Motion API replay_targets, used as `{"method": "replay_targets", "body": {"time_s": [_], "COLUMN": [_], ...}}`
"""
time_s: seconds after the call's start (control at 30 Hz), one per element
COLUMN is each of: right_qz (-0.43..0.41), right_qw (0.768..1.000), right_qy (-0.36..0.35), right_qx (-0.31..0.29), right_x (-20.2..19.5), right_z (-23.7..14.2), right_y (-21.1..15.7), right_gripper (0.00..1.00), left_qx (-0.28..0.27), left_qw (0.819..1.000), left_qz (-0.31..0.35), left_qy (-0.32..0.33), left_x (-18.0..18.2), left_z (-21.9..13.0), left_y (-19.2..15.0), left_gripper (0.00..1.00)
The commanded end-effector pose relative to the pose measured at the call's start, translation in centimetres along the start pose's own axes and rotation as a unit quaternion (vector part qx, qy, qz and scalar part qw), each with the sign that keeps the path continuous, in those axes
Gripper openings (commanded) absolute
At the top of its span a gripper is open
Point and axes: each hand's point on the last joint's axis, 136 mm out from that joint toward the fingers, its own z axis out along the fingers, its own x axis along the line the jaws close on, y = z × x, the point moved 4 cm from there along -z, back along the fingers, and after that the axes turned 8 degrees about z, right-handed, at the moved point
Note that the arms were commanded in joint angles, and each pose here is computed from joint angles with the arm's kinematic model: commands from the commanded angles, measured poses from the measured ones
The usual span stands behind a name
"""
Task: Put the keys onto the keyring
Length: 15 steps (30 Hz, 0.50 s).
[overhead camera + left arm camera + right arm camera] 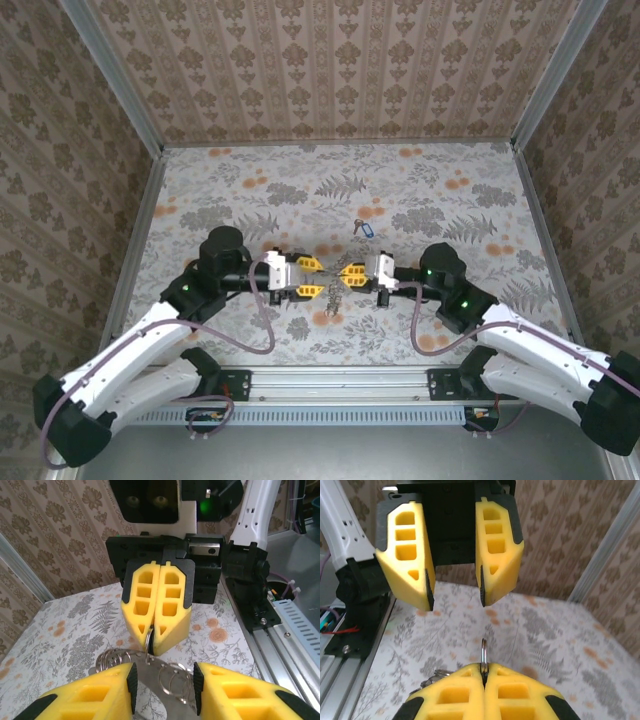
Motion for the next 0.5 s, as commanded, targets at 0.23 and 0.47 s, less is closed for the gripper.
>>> {"method": "replay_targets", "body": {"time_s": [0.23, 0.47], "right_qz": [-0.11, -0.103], "right_qw": [0.985, 0.985], "right_qy": [0.06, 0.071], "right_qx": [-0.118, -0.115], "right_x": [1.6, 1.5], "right_z": [-0.4, 0.2], "right_y": [5.6, 5.4], "right_gripper": [0.0, 0.0], "left_qx": [-0.013, -0.032], "left_qw": [1.0, 0.999], "left_qz": [-0.015, -0.004], "left_qy": [-0.023, -0.028], "left_x": [1.0, 1.0], "left_z": [0.1, 0.2], "left_y": [1.8, 2.5], "left_gripper": [0.33, 0.3]}}
